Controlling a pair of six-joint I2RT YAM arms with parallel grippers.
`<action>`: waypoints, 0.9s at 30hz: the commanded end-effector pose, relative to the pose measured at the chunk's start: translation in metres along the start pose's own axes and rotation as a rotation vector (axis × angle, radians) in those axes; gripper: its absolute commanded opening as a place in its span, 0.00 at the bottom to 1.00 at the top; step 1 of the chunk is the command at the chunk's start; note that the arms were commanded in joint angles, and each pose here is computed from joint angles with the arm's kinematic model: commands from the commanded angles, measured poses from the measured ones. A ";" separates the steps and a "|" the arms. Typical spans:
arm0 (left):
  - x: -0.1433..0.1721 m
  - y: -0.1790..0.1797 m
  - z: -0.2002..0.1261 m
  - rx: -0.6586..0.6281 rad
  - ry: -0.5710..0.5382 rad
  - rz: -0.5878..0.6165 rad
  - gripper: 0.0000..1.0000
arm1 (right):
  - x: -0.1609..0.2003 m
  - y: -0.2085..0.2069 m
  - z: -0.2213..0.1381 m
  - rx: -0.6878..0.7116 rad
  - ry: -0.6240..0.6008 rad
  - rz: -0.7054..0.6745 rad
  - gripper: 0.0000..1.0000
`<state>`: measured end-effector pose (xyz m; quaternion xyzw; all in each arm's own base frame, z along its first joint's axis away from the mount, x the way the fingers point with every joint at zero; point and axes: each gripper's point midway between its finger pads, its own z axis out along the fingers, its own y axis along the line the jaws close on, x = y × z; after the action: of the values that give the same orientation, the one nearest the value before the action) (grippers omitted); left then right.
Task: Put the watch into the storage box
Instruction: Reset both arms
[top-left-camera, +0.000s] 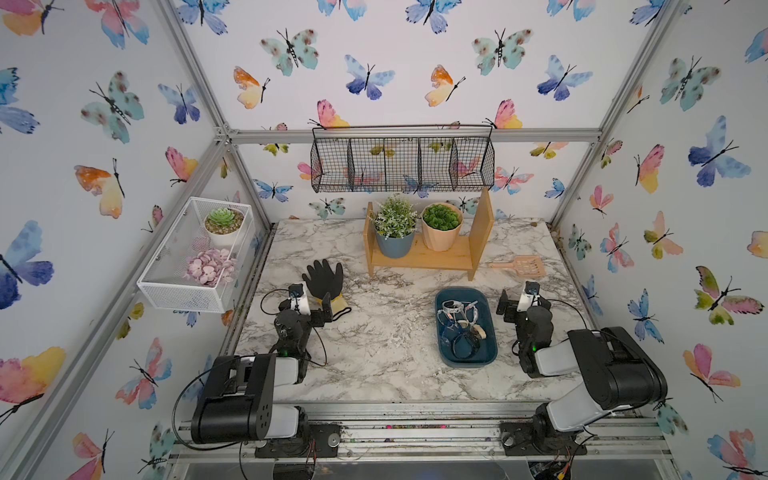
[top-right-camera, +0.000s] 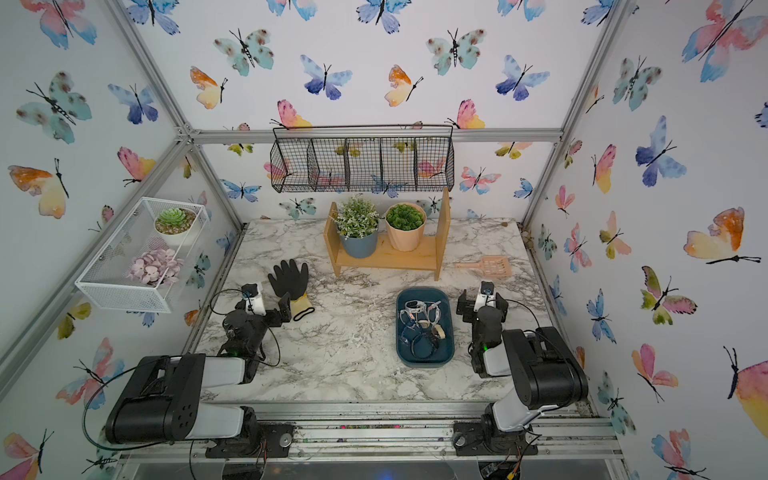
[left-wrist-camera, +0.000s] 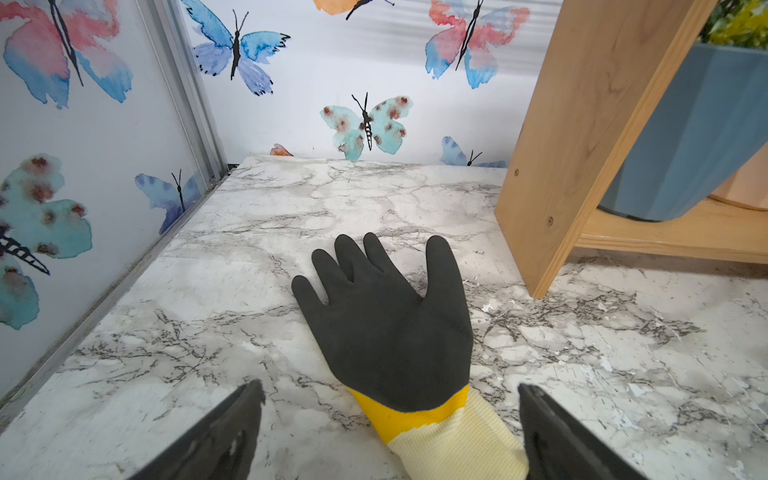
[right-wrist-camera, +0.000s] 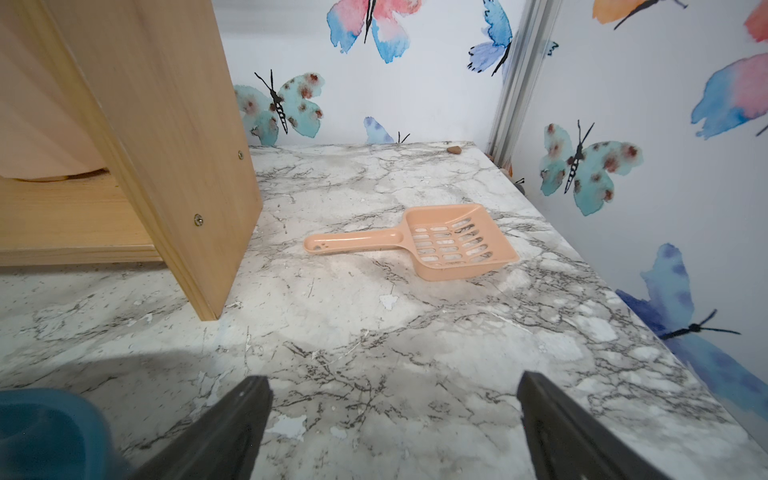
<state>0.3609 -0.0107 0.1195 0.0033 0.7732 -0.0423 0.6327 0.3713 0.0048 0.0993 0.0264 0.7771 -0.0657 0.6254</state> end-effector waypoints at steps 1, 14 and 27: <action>0.001 0.002 0.002 -0.015 0.009 0.009 0.99 | -0.009 0.002 0.002 -0.012 -0.025 0.001 0.99; 0.002 0.003 0.002 -0.016 0.012 0.011 0.00 | -0.008 0.002 0.002 -0.012 -0.022 0.002 0.02; 0.001 0.002 0.002 -0.016 0.010 0.011 0.99 | -0.009 0.002 0.002 -0.011 -0.024 0.001 0.99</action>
<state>0.3605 -0.0105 0.1175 0.0060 0.7757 -0.0392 0.6298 0.3714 0.0058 0.0986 0.0216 0.7783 -0.0656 0.6241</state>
